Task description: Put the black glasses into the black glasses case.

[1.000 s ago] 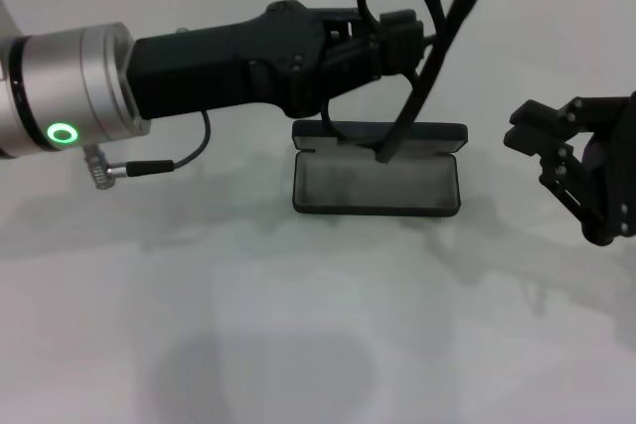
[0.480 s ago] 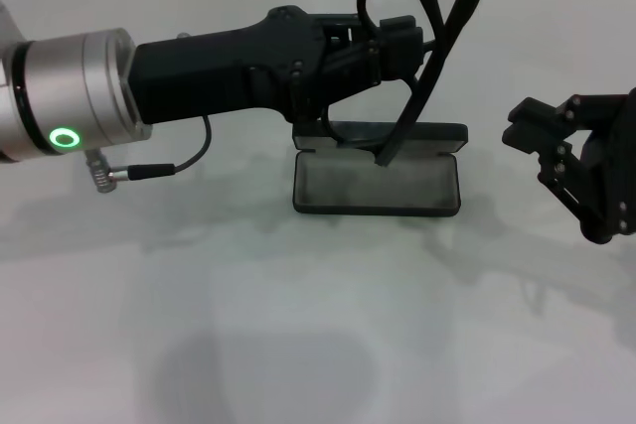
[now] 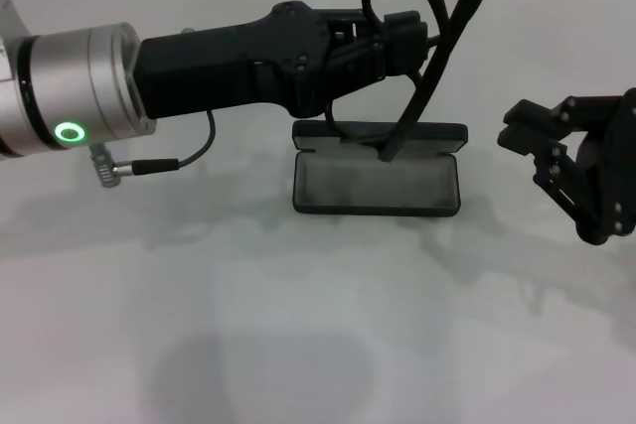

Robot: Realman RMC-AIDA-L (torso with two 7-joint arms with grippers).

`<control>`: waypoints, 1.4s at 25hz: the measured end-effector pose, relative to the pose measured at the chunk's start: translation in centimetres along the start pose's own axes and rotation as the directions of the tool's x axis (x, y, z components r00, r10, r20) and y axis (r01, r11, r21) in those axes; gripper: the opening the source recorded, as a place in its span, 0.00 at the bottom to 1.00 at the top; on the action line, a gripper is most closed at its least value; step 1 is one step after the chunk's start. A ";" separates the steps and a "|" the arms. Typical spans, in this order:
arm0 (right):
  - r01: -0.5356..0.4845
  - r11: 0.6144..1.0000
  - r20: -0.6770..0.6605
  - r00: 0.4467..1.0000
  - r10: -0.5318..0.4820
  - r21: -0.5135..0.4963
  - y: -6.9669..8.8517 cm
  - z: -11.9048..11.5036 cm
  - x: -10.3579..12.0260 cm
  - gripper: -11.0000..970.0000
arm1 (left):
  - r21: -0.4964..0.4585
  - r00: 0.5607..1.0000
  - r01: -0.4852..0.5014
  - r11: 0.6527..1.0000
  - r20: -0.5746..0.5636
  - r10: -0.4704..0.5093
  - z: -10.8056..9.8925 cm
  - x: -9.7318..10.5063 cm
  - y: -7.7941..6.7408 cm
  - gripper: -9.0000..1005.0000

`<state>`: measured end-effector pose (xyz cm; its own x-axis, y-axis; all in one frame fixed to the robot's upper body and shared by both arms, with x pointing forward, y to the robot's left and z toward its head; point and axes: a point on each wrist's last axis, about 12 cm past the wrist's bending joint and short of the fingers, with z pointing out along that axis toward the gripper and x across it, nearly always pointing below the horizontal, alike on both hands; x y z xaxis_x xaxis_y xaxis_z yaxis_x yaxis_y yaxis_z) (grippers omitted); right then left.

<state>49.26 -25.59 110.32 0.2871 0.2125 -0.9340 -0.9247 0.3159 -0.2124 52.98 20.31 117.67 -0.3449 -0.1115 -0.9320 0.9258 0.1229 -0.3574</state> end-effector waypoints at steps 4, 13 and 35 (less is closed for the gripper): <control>-0.002 1.000 -0.007 1.000 0.003 0.011 0.2 -0.4 0.1 0.11 | 0.021 0.999 -0.036 0.999 -0.010 0.036 -0.2 0.2 -0.3 0.13; 0.009 0.989 -0.008 1.000 -0.008 0.148 1.1 -3.8 -0.4 0.11 | 0.025 0.985 -0.155 0.988 -0.072 0.156 -0.9 1.9 -0.8 0.13; 0.079 0.903 -0.012 0.997 -0.082 0.423 1.9 -10.3 -2.8 0.11 | -0.076 0.556 -0.691 0.719 -0.691 0.462 7.2 1.5 -8.0 0.13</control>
<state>44.11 -35.11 109.52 0.3590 0.1751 -0.9167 -0.7061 0.6933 -0.1441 46.15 12.04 119.55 0.1288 0.6761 -0.7254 0.8925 0.2399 0.3820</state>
